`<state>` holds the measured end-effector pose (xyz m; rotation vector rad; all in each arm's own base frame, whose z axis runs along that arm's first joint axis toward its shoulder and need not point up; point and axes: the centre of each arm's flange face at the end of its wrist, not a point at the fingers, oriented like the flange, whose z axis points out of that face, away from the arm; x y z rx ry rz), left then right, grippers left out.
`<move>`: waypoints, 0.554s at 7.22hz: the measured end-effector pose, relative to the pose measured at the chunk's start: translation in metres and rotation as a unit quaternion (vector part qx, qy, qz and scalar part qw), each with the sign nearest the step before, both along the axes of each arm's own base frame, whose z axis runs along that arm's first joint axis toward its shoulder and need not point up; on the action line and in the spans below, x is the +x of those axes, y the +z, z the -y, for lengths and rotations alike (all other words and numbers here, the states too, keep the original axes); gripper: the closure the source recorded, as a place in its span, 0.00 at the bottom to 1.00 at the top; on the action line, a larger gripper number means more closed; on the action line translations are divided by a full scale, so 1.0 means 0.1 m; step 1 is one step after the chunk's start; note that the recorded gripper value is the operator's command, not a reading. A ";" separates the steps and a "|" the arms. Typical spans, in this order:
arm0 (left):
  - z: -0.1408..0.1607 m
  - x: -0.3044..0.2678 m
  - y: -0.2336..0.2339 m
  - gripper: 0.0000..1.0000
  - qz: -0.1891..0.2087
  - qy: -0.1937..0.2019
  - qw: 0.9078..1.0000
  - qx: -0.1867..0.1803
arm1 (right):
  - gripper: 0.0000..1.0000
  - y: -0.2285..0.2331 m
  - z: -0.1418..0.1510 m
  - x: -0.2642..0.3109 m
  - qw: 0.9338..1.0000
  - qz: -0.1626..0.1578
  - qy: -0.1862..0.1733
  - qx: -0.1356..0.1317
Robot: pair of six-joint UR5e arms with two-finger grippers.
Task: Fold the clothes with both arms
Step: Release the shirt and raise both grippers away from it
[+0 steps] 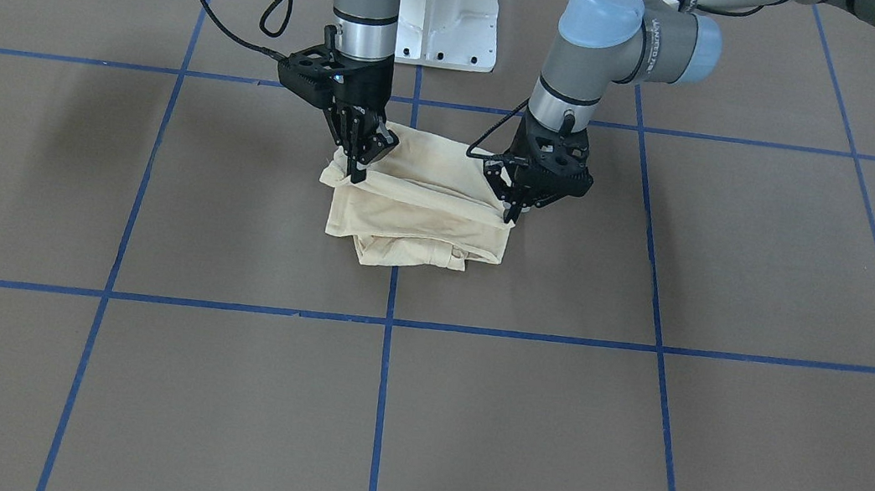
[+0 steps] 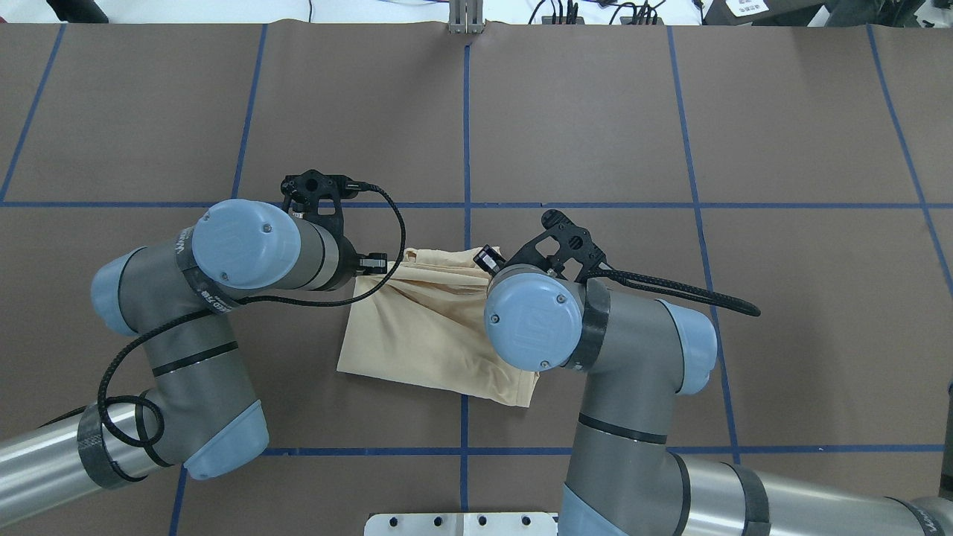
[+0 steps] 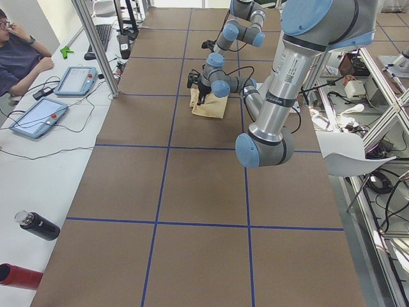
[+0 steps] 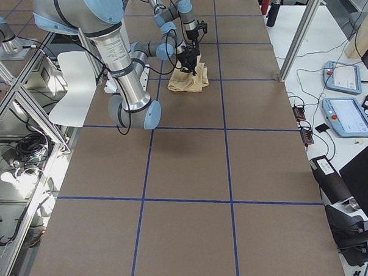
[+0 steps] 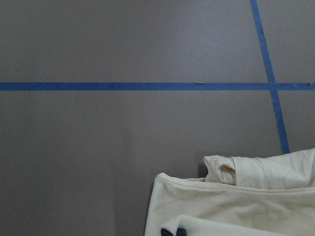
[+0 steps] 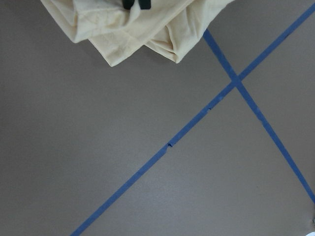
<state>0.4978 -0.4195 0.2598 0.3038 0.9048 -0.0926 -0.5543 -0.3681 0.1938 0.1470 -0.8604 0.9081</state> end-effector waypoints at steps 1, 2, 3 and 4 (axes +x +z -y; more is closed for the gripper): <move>0.02 0.03 0.02 0.00 0.000 0.001 1.000 0.003 | 0.00 0.02 0.16 -0.04 1.000 -0.012 -0.003 0.007; 0.06 0.01 0.02 0.00 0.004 0.009 1.000 0.018 | 0.00 0.07 0.35 -0.01 0.999 -0.025 -0.018 0.011; 0.15 -0.08 -0.01 0.00 0.010 0.025 0.999 0.043 | 0.00 0.06 0.60 0.14 0.999 -0.026 -0.041 0.001; 0.30 -0.28 -0.05 0.00 0.012 0.047 0.997 0.068 | 0.00 0.02 0.88 0.40 0.997 -0.020 -0.073 -0.008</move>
